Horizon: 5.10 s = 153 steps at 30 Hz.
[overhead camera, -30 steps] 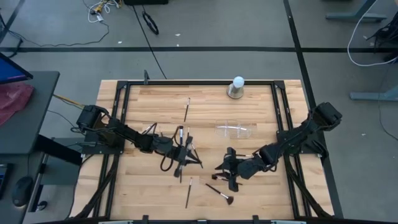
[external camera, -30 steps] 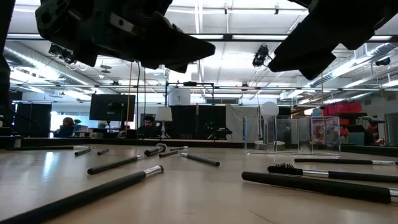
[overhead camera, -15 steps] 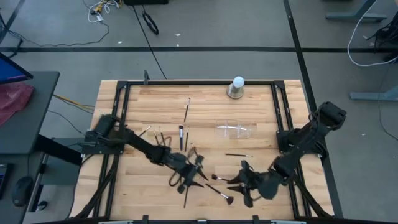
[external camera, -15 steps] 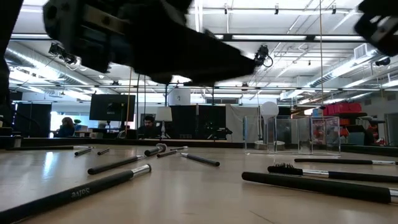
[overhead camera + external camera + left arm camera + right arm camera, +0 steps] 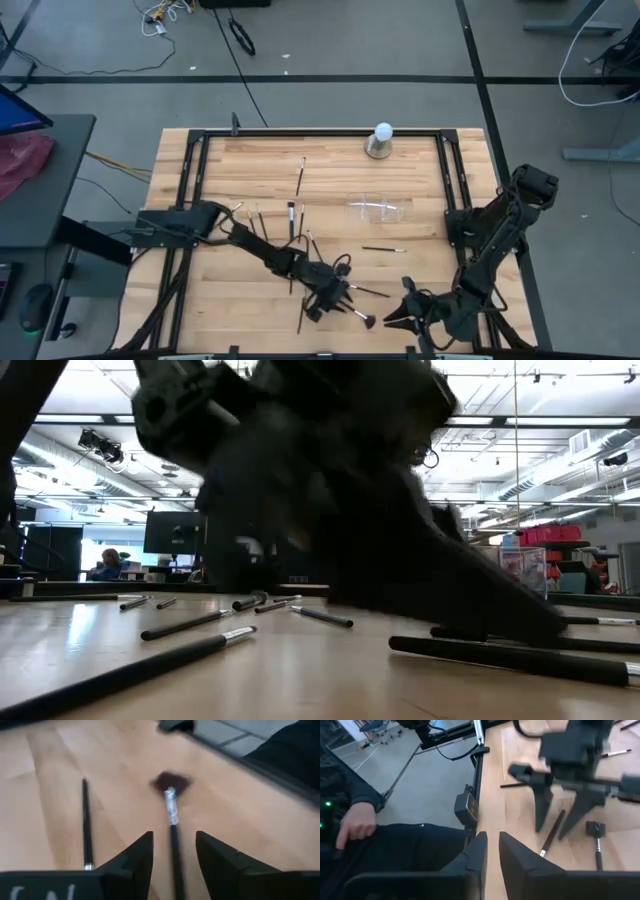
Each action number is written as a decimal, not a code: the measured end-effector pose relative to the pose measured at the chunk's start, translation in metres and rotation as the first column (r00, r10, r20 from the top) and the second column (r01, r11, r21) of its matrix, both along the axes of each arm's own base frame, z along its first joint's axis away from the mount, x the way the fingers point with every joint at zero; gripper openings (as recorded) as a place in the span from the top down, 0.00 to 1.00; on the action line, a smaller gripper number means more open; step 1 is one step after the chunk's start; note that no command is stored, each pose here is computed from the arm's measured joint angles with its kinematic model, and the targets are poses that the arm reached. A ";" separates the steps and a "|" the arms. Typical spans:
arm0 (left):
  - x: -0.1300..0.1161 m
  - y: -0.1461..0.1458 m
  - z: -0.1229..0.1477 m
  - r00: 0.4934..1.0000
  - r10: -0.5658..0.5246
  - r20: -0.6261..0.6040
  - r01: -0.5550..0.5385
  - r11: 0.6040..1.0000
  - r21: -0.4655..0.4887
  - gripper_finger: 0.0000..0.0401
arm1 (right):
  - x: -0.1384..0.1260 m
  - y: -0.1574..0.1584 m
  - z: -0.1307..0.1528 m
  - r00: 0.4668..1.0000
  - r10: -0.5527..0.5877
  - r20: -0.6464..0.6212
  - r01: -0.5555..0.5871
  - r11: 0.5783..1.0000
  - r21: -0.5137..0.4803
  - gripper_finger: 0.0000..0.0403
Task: Put items in baskets/containers
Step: Put the black highlighter brush into the transparent organizer
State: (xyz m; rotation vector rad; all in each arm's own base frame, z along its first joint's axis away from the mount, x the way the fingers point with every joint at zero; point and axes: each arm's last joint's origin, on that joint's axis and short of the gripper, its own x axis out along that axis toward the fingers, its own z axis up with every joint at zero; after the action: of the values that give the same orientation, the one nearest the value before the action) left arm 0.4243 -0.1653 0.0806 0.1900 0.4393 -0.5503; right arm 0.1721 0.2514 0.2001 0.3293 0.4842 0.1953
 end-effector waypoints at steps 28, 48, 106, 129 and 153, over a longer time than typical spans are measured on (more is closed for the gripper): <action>-0.009 -0.011 0.018 0.971 0.226 -0.083 -0.223 0.974 0.042 0.94 | -0.040 0.025 -0.008 0.994 0.103 -0.033 -0.101 0.994 0.045 0.89; -0.012 -0.036 0.090 0.812 0.483 0.328 -0.447 0.875 -0.184 0.94 | -0.015 0.023 -0.099 0.963 -0.265 -0.051 0.260 0.962 -0.088 0.63; -0.039 -0.070 0.074 0.750 0.615 0.243 -0.617 0.783 -0.077 0.42 | -0.004 -0.113 0.076 0.570 -0.660 0.489 0.815 0.530 -0.234 0.97; -0.041 -0.074 0.074 0.762 0.603 0.237 -0.603 0.794 -0.084 0.47 | 0.025 -0.211 -0.024 0.626 -0.773 0.099 0.776 0.606 -0.172 0.97; -0.041 -0.074 0.074 0.774 0.595 0.217 -0.587 0.802 -0.107 0.47 | 0.017 -0.248 -0.032 0.589 -0.802 -0.100 0.773 0.595 -0.221 0.59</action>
State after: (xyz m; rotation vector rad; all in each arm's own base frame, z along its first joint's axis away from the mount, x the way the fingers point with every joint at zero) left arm 0.3835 -0.2397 0.1542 0.0743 0.2284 0.0952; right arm 0.1891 0.0029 0.1682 0.3861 0.4954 -0.7737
